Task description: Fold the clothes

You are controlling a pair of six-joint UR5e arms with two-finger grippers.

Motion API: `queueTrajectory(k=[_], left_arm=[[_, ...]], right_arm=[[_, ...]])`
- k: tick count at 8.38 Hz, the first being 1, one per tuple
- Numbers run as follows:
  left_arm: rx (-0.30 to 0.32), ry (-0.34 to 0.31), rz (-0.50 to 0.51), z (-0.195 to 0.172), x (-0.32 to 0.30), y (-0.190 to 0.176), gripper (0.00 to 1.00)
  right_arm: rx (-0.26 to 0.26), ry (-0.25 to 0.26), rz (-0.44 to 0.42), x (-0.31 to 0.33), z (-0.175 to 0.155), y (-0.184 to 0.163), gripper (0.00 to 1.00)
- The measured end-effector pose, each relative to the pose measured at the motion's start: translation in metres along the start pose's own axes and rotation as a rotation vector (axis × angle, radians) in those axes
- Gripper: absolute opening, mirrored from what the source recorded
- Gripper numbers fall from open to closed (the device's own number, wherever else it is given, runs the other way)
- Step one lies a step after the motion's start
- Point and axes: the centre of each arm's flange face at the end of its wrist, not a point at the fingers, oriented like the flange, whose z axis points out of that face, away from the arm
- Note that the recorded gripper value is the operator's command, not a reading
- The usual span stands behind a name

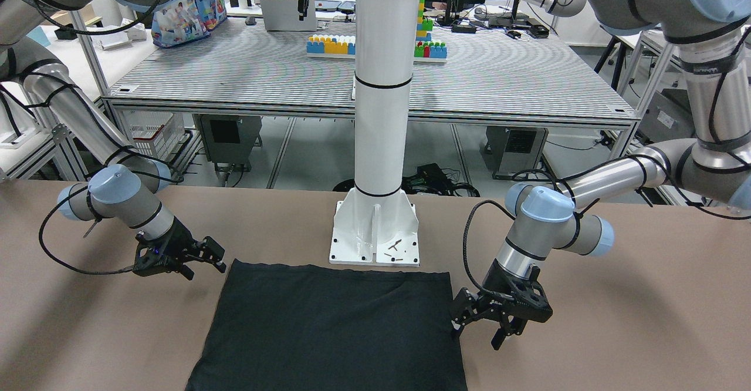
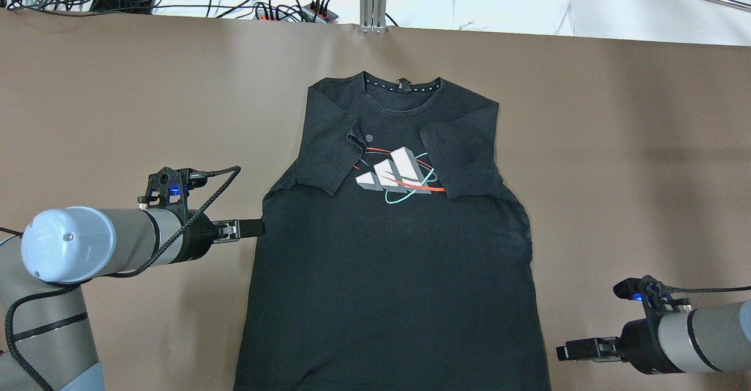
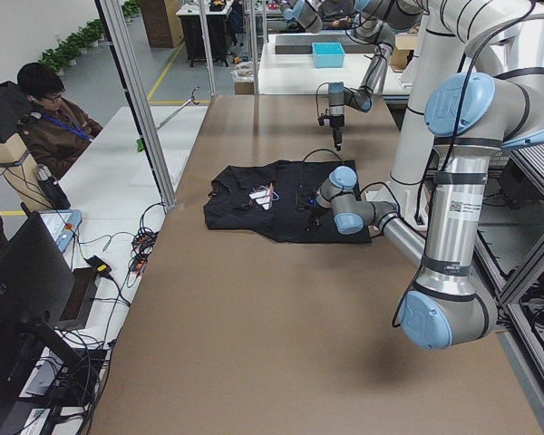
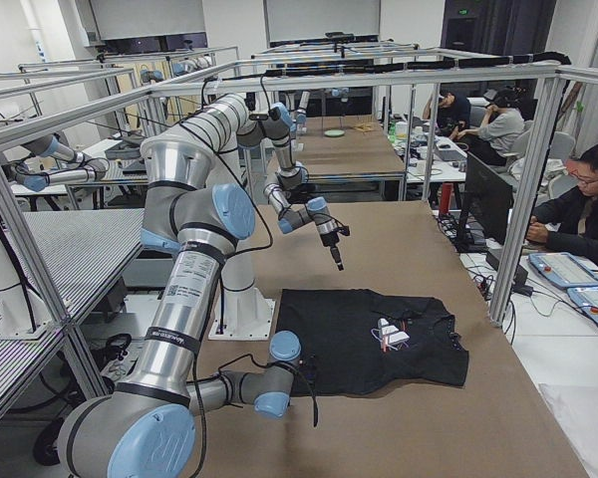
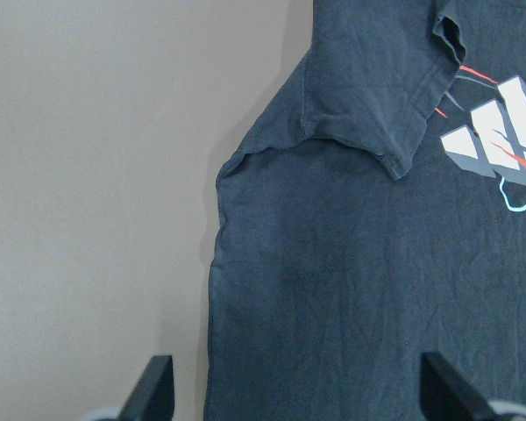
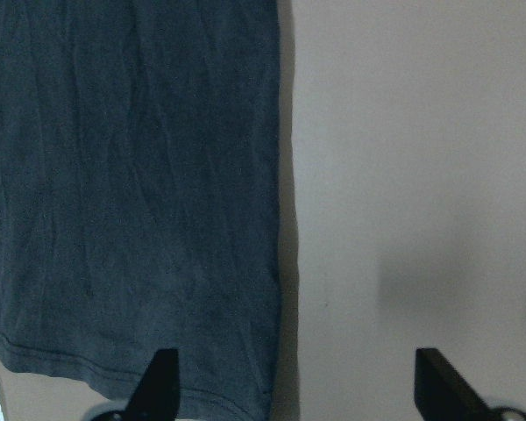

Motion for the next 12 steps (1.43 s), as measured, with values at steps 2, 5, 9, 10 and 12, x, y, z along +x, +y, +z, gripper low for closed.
queueTrajectory(k=[2, 5, 9, 10, 12], left_arm=[[0.002, 0.006, 0.001, -0.003, 0.002, 0.0, 1.0], [0.002, 0.009, 0.001, -0.005, 0.004, 0.0, 1.0], [0.005, 0.011, 0.001, -0.006, 0.004, 0.0, 1.0], [0.007, 0.011, 0.002, -0.006, 0.004, 0.0, 1.0], [0.008, 0.012, 0.002, -0.006, 0.004, 0.0, 1.0]], right_arm=[[-0.004, 0.001, 0.012, -0.006, 0.011, 0.012, 0.94], [-0.005, 0.024, -0.011, -0.008, 0.034, 0.031, 0.94], [-0.011, 0.037, -0.033, -0.01, 0.056, 0.044, 0.94], [-0.006, 0.037, -0.035, -0.011, 0.059, 0.044, 0.93], [-0.009, 0.03, -0.014, -0.016, 0.065, 0.047, 0.75]])
